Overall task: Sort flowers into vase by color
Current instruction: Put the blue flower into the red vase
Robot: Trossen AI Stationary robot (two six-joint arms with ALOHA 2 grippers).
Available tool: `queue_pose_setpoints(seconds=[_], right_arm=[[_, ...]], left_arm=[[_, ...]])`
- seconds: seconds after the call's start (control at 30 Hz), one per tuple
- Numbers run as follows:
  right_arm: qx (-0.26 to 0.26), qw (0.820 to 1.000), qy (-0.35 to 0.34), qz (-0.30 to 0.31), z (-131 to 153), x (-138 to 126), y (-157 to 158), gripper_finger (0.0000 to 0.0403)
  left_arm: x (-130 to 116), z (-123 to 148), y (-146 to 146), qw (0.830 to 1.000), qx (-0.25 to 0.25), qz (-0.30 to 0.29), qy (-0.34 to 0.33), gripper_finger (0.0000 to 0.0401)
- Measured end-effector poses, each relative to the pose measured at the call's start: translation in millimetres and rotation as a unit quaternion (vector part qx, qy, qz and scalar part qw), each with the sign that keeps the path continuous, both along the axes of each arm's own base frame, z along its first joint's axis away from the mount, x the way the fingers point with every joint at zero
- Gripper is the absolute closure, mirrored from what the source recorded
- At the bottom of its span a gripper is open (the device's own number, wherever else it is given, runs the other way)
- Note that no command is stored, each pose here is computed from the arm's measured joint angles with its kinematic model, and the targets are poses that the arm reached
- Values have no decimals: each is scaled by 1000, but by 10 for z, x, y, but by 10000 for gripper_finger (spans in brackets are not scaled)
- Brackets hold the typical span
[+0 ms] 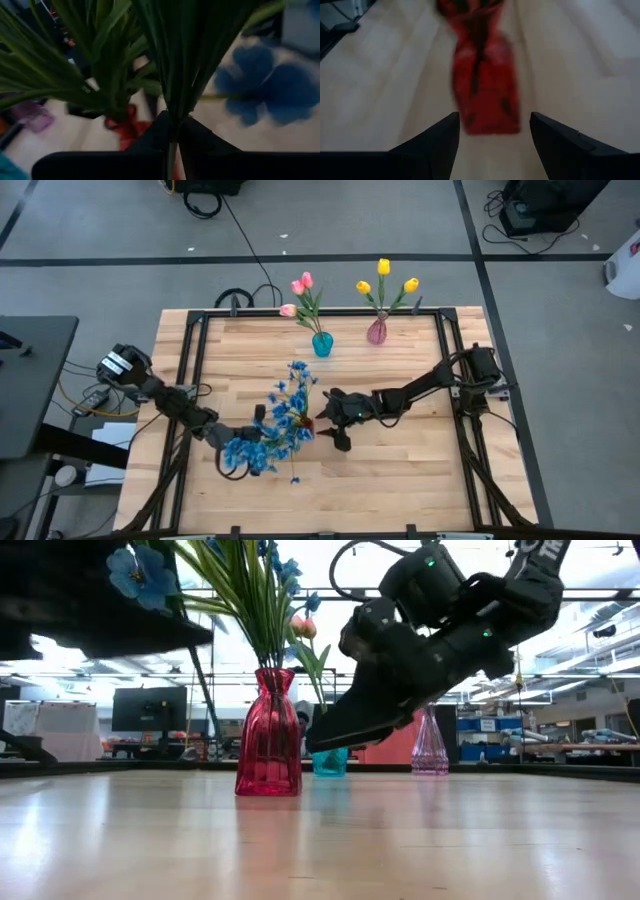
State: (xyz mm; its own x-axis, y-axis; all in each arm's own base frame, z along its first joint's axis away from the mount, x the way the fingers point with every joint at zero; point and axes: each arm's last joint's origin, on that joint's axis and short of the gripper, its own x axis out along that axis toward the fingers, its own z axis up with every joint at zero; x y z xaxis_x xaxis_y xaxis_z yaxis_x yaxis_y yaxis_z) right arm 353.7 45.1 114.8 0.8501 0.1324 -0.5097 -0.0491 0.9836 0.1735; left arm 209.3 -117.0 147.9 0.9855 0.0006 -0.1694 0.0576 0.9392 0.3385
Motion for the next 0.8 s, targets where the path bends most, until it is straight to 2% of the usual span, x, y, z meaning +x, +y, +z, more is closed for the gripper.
queue_pose_setpoints(seconds=[0.23, 0.4, 0.57, 0.8], right_arm=[[-15, 1000, -21, -2, 24, 39, -205, 151], [-6, 998, -63, 24, 84, 79, -238, 151], [-7, 997, -67, 25, 88, 81, -237, 151], [-12, 998, -59, 4, 75, 77, -249, 151]], left_arm=[[-35, 74, -95, 996, -73, -28, -32, 371], [12, 56, -25, 997, -68, -10, -30, 371], [92, -49, 51, 999, -49, 11, -22, 371], [181, -153, 87, 997, -64, -3, -41, 371]])
